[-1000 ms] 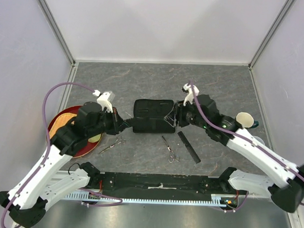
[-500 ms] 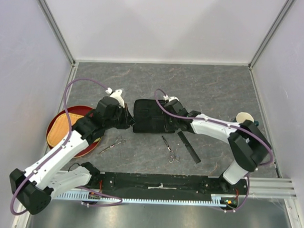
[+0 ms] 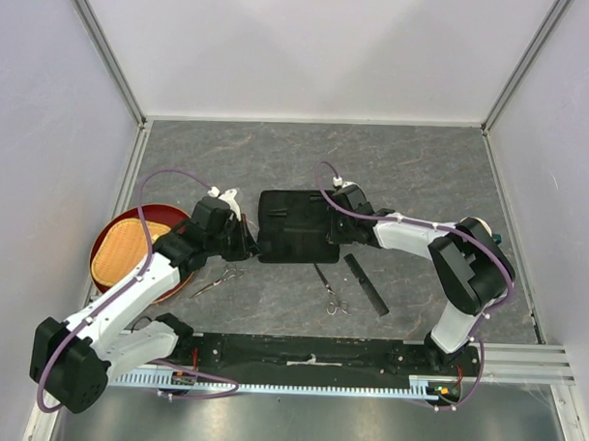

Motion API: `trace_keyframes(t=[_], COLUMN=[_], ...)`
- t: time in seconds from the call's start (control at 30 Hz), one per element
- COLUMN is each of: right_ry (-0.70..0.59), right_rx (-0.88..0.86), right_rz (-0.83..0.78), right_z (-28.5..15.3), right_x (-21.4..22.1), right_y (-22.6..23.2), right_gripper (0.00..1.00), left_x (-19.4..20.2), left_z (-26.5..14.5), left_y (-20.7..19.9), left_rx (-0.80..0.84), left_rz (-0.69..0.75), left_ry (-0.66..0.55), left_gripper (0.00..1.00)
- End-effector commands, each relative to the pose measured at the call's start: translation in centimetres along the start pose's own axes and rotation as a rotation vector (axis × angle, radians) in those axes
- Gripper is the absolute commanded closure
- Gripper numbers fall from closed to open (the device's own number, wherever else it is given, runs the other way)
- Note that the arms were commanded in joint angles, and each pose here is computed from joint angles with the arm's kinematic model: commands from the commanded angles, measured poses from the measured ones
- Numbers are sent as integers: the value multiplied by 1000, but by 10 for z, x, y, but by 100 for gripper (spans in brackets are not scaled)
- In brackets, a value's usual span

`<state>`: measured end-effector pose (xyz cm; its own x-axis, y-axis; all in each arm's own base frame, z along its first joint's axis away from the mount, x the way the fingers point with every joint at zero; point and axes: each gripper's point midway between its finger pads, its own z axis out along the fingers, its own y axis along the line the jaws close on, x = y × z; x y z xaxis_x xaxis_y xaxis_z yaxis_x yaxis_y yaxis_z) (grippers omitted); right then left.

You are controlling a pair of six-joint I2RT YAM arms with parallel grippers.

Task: Sort the hair-cutting tools

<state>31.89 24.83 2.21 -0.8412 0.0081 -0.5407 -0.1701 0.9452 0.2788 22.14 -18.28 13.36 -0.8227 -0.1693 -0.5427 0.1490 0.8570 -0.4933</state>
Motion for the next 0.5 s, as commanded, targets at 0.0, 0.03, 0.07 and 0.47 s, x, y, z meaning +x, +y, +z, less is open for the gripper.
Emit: trace_keyframes(t=[0.0, 0.03, 0.07, 0.47], right_ry=[56, 59, 57, 94], right_rx=[94, 92, 87, 50], right_rz=[7, 7, 7, 31], right_z=[17, 18, 19, 17], right_x=[16, 17, 15, 29], right_y=[-36, -36, -34, -31], right_gripper=[100, 100, 100, 100], left_x=[-1, -3, 1, 17], left_z=[4, 5, 7, 23], left_y=[-15, -14, -12, 18], left_rx=[112, 115, 118, 184], left_rz=[-46, -53, -56, -222], left_ry=[2, -4, 7, 123], left_gripper=[98, 98, 98, 98])
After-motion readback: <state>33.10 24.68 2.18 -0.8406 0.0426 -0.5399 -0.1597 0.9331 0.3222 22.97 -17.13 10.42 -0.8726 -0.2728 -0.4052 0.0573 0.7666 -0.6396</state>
